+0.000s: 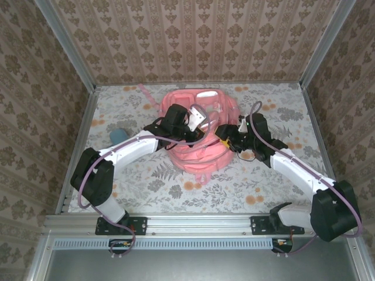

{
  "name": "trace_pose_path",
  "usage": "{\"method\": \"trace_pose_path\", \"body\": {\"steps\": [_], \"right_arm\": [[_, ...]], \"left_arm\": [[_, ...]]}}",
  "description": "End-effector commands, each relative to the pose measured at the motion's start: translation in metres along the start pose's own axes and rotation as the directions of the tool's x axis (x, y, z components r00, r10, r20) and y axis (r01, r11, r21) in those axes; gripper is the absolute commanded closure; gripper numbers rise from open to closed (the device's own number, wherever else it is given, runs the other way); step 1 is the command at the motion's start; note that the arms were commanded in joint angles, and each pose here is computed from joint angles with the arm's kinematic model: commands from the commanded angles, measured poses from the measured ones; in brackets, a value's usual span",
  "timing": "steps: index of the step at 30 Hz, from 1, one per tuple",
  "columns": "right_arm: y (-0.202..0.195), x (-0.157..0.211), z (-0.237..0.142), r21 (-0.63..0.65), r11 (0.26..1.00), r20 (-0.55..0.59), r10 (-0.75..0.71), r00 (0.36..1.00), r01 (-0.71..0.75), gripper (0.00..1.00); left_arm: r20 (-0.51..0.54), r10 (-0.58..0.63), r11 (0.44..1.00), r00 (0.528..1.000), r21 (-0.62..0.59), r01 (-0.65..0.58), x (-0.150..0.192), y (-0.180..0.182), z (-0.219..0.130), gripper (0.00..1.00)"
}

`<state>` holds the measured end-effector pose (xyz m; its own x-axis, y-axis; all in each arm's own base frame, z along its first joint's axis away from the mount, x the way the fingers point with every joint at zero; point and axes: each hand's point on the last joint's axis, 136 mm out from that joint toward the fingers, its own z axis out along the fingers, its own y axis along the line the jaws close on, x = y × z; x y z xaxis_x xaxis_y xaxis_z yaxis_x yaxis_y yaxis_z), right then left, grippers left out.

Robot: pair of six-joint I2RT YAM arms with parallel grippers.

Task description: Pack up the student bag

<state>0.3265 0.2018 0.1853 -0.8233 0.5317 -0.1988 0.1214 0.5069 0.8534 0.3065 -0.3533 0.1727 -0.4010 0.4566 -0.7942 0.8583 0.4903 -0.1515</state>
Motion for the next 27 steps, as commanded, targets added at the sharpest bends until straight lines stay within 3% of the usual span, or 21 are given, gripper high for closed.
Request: {"method": "trace_pose_path", "body": {"steps": [1, 7, 10, 17, 23, 27], "right_arm": [[0.022, -0.012, 0.003, -0.059, 0.998, 0.015, 0.012, 1.000, -0.011, 0.47], [0.011, -0.015, 0.015, -0.023, 0.998, 0.013, 0.062, 0.998, -0.062, 0.48], [0.013, -0.017, 0.021, -0.048, 0.996, 0.002, 0.069, 0.998, -0.069, 0.47], [0.028, -0.024, 0.031, -0.144, 0.987, 0.006, 0.066, 0.998, -0.064, 0.38], [0.019, -0.022, 0.040, -0.105, 0.990, -0.023, 0.092, 0.995, -0.094, 0.36], [0.015, -0.021, 0.046, -0.089, 0.990, -0.033, 0.110, 0.993, -0.112, 0.46]], "left_arm": [[0.124, 0.055, 0.998, 0.991, 0.021, -0.058, -0.035, -0.009, -0.023, 1.00], [0.131, 0.042, 0.999, 0.990, 0.013, -0.044, -0.037, -0.008, -0.026, 1.00], [0.134, 0.024, 1.000, 0.991, 0.013, -0.026, -0.037, -0.009, -0.028, 0.94], [0.149, -0.099, 0.994, 0.984, -0.035, 0.105, -0.024, 0.002, -0.044, 0.58], [0.157, -0.267, 0.952, 0.951, -0.112, 0.286, -0.003, 0.011, -0.068, 0.41], [0.101, -0.461, 0.871, 0.882, -0.136, 0.471, 0.021, 0.010, -0.070, 0.37]]}}
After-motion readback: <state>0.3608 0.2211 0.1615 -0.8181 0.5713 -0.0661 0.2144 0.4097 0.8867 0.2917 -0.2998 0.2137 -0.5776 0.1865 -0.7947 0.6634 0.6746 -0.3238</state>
